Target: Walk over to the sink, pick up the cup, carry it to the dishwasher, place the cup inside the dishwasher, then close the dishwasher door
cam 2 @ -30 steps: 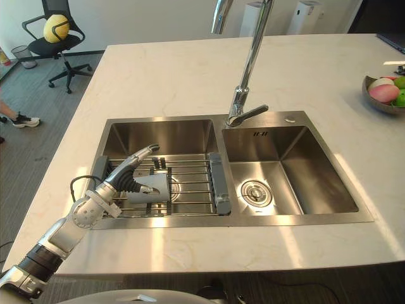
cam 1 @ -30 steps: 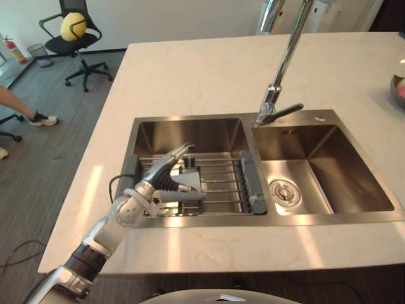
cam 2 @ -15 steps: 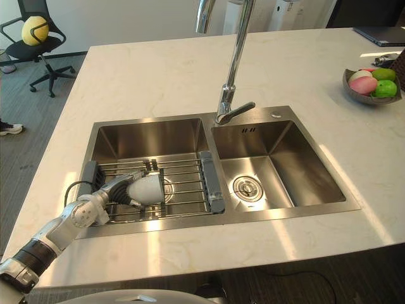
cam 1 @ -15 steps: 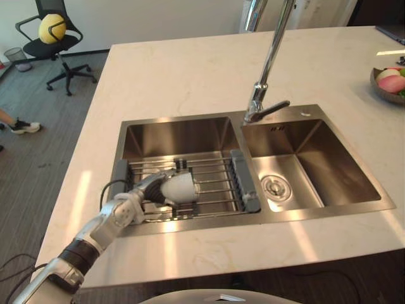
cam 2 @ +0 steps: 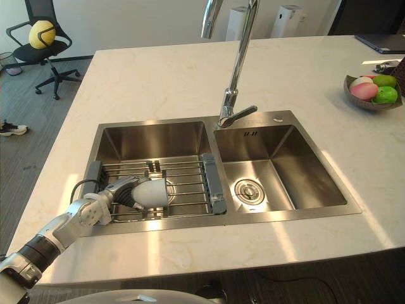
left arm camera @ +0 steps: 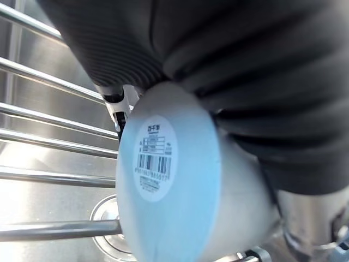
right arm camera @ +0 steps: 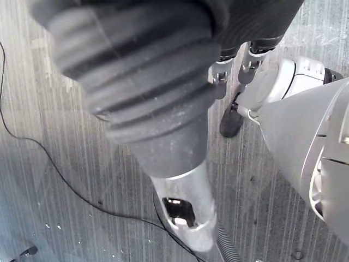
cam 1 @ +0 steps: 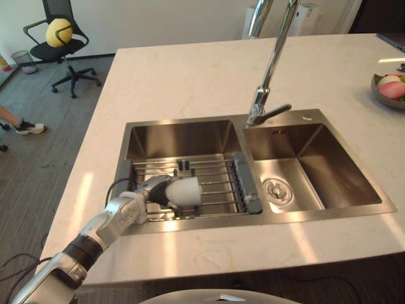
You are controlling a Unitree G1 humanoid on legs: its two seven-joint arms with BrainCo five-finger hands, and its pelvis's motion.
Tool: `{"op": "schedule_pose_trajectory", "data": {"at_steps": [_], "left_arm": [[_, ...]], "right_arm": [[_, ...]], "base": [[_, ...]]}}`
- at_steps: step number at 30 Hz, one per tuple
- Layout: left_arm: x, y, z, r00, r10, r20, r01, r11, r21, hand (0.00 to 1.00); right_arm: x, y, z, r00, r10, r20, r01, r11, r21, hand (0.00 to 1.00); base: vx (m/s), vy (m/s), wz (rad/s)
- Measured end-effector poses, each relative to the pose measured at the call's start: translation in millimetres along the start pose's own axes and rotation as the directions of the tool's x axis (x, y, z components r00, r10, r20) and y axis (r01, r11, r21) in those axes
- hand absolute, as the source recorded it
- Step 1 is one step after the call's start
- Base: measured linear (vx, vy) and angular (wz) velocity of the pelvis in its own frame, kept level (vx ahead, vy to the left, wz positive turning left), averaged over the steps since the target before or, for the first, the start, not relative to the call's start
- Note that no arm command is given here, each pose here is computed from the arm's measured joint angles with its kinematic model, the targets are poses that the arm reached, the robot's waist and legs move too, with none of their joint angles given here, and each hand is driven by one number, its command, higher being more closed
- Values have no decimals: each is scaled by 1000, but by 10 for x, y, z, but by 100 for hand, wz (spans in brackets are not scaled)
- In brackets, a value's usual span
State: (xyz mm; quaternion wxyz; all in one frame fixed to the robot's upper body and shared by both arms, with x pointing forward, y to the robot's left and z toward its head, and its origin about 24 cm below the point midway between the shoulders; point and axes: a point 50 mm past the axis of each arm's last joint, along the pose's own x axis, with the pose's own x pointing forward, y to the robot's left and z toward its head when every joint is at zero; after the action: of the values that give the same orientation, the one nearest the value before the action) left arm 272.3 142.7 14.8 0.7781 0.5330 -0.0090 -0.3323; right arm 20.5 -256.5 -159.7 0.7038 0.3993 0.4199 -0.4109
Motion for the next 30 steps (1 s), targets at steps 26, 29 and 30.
{"op": "schedule_pose_trajectory", "data": {"at_steps": [26, 29, 30], "left_arm": [[-765, 1497, 636, 370, 897, 242, -444, 400, -802, 100], [-942, 1607, 760, 265, 924, 277, -326, 356, -876, 100], [-995, 1642, 729, 228, 942, 246, -296, 308, -904, 100]], "right_arm": [[2, -39, 3, 999, -33, 22, 31, 997, 68, 0], [30, 55, -68, 1000, -20, -1, 20, 998, 58, 0], [40, 94, -86, 1000, -20, -6, 20, 998, 61, 0]], "base": [[-2, -2, 3], [-38, -1, 13], [-51, 0, 13]]}}
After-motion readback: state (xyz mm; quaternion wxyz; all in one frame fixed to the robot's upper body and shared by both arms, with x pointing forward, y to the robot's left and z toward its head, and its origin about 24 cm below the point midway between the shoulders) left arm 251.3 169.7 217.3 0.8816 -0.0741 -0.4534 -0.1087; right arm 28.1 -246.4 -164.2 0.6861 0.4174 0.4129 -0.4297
